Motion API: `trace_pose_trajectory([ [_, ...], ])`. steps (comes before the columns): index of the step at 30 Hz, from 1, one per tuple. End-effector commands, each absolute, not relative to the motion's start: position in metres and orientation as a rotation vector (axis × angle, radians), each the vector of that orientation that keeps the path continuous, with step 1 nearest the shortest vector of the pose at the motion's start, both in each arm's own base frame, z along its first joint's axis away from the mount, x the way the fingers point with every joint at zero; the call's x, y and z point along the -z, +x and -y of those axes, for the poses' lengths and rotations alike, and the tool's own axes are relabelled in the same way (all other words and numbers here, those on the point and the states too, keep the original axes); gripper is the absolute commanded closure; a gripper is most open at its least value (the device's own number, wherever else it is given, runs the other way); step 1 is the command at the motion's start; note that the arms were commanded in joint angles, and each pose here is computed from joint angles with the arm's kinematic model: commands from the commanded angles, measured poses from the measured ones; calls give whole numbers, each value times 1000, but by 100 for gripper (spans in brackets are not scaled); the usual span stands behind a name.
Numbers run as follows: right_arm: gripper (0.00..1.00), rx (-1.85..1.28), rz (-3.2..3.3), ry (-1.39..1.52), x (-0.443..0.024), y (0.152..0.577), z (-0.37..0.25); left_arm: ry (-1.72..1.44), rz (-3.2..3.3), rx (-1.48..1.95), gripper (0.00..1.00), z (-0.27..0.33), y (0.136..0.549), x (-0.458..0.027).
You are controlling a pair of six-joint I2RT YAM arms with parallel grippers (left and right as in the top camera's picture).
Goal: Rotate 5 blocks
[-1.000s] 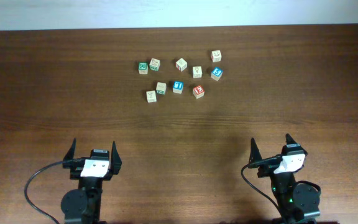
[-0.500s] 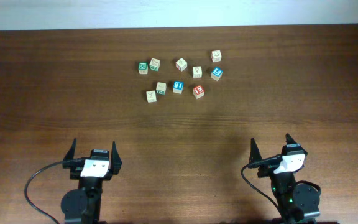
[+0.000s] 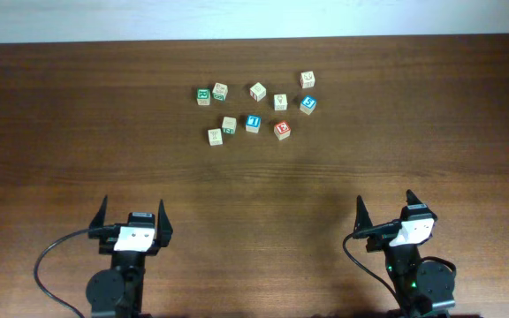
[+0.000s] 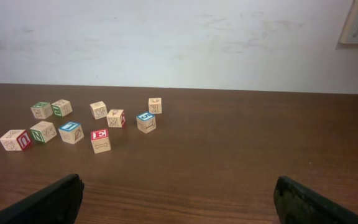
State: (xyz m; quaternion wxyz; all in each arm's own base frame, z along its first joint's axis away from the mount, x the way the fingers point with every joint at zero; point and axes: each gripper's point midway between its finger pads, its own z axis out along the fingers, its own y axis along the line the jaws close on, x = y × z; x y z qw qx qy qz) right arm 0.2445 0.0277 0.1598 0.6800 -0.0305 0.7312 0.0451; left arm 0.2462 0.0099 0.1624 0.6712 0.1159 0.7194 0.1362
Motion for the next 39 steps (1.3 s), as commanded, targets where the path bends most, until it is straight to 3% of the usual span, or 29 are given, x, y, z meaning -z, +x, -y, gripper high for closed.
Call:
trace_pose_trajectory([
  [1,2,-103,-1640,-63,-158,245,-27,288,-1595,-297,1,-6,246,-168],
  [28,2,-106,-1609,-62,-166,245,-27,314,-1567,-219,1,7,234,-209],
  [39,2,-109,-1595,-64,-172,244,-27,333,-1672,-194,1,8,248,-223],
])
